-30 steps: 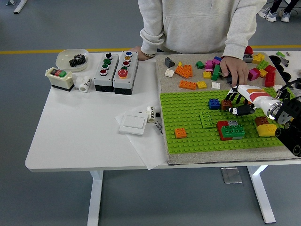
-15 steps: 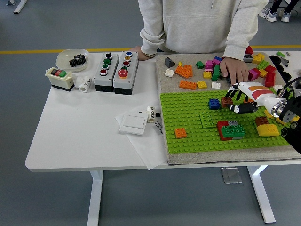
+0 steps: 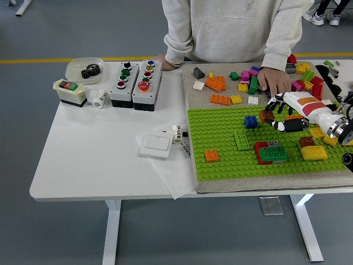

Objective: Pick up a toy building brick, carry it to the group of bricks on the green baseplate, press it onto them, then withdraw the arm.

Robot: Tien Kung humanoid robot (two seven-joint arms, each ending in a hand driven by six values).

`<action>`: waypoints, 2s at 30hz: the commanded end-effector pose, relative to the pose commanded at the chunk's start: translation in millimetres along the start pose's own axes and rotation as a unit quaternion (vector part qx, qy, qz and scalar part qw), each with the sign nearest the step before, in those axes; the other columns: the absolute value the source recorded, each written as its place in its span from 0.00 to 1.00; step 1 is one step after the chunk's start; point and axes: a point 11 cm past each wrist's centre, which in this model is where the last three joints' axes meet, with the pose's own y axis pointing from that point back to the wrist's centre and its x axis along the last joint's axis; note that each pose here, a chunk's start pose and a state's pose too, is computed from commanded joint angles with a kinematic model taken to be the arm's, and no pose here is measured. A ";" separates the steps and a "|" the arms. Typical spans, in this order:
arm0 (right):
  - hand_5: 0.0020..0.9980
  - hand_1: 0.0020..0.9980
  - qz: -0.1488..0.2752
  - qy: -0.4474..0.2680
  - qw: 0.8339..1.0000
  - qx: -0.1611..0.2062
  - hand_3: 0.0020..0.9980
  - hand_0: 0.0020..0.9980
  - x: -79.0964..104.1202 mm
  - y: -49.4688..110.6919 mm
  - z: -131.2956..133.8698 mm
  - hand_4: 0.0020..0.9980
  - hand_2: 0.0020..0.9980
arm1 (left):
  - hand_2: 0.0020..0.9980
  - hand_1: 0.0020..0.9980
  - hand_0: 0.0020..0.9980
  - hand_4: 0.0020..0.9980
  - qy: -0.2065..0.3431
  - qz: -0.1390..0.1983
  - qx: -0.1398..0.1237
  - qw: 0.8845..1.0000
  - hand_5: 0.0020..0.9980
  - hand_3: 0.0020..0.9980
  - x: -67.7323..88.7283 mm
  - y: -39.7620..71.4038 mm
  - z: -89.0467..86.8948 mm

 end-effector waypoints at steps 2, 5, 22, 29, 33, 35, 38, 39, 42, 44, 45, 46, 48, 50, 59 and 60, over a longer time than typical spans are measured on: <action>0.19 0.46 0.003 -0.002 1.000 0.003 0.51 0.34 1.8 5.1 -0.2 0.64 0.52 | 0.74 0.75 0.77 0.68 0.000 0.000 -0.001 1.000 0.59 0.60 0.1 0.0 0.3; 0.19 0.46 0.008 -0.005 1.000 0.008 0.51 0.34 4.5 12.6 -1.8 0.64 0.52 | 0.74 0.75 0.77 0.68 0.001 0.000 -0.001 1.000 0.59 0.60 0.0 0.0 0.6; 0.20 0.46 0.058 -0.025 0.998 0.019 0.51 0.34 1.3 48.0 0.7 0.64 0.52 | 0.74 0.75 0.77 0.67 -0.001 -0.001 0.000 1.000 0.59 0.60 -3.2 -0.5 -2.0; 0.20 0.46 0.045 -0.008 0.999 0.023 0.50 0.34 -8.8 55.1 -0.5 0.64 0.52 | 0.74 0.75 0.77 0.67 0.000 -0.002 -0.001 1.000 0.59 0.60 -3.9 -0.4 -1.6; 0.21 0.46 0.030 0.013 0.999 0.029 0.51 0.35 -12.2 57.3 -1.5 0.64 0.52 | 0.74 0.75 0.77 0.67 -0.001 -0.002 -0.002 1.000 0.59 0.60 -3.5 -0.2 -0.5; 0.21 0.46 0.027 0.022 0.999 0.033 0.51 0.35 -12.3 58.2 -2.6 0.64 0.52 | 0.74 0.75 0.77 0.67 -0.002 -0.002 -0.002 1.000 0.59 0.60 -3.4 -0.2 -0.3; 0.21 0.46 0.025 0.033 0.998 0.038 0.51 0.35 -12.0 59.6 -4.0 0.64 0.52 | 0.74 0.75 0.76 0.67 -0.002 -0.002 -0.002 1.000 0.59 0.60 -3.4 -0.2 -0.1; 0.21 0.46 0.024 0.035 0.998 0.040 0.51 0.35 -11.8 60.2 -4.3 0.64 0.52 | 0.74 0.75 0.76 0.67 -0.002 -0.002 -0.002 1.000 0.59 0.60 -3.4 -0.2 -0.1; 0.21 0.46 0.023 0.040 0.998 0.042 0.51 0.35 -12.6 62.3 -4.8 0.64 0.52 | 0.74 0.75 0.76 0.67 -0.002 -0.002 -0.002 1.000 0.59 0.60 -3.4 -0.2 -0.2; 0.22 0.46 0.022 0.041 0.998 0.042 0.51 0.35 -14.0 64.0 -4.9 0.64 0.52 | 0.74 0.75 0.76 0.67 -0.002 -0.002 -0.002 1.000 0.59 0.60 -3.4 -0.2 -0.3; 0.22 0.46 0.021 0.040 0.998 0.041 0.51 0.35 -15.7 65.3 -4.8 0.64 0.52 | 0.74 0.75 0.76 0.67 -0.002 -0.002 -0.002 1.000 0.59 0.60 -3.4 -0.2 -0.3; 0.22 0.46 0.021 0.039 0.998 0.041 0.51 0.35 -16.4 65.9 -4.7 0.64 0.52 | 0.74 0.75 0.76 0.67 -0.002 -0.002 -0.002 1.000 0.59 0.60 -3.5 -0.2 -0.4; 0.22 0.46 0.019 0.038 0.998 0.040 0.51 0.35 -18.7 67.0 -4.3 0.64 0.52 | 0.74 0.75 0.76 0.67 -0.002 -0.002 -0.002 1.000 0.59 0.60 -3.6 -0.3 -0.5; 0.22 0.46 0.017 0.037 0.998 0.038 0.51 0.35 -21.4 68.4 -3.7 0.64 0.52 | 0.74 0.75 0.76 0.67 -0.003 -0.002 -0.002 1.000 0.59 0.60 -3.8 -0.3 -0.7; 0.22 0.46 0.012 0.034 0.999 0.029 0.51 0.35 -29.1 71.6 1.2 0.64 0.52 | 0.74 0.75 0.76 0.67 -0.006 -0.003 0.000 1.000 0.59 0.60 -4.4 -0.5 -2.3; 0.22 0.46 0.010 0.034 0.999 0.028 0.51 0.35 -30.5 72.4 2.0 0.64 0.52 | 0.74 0.75 0.76 0.67 -0.006 -0.003 0.000 1.000 0.59 0.60 -4.5 -0.6 -2.7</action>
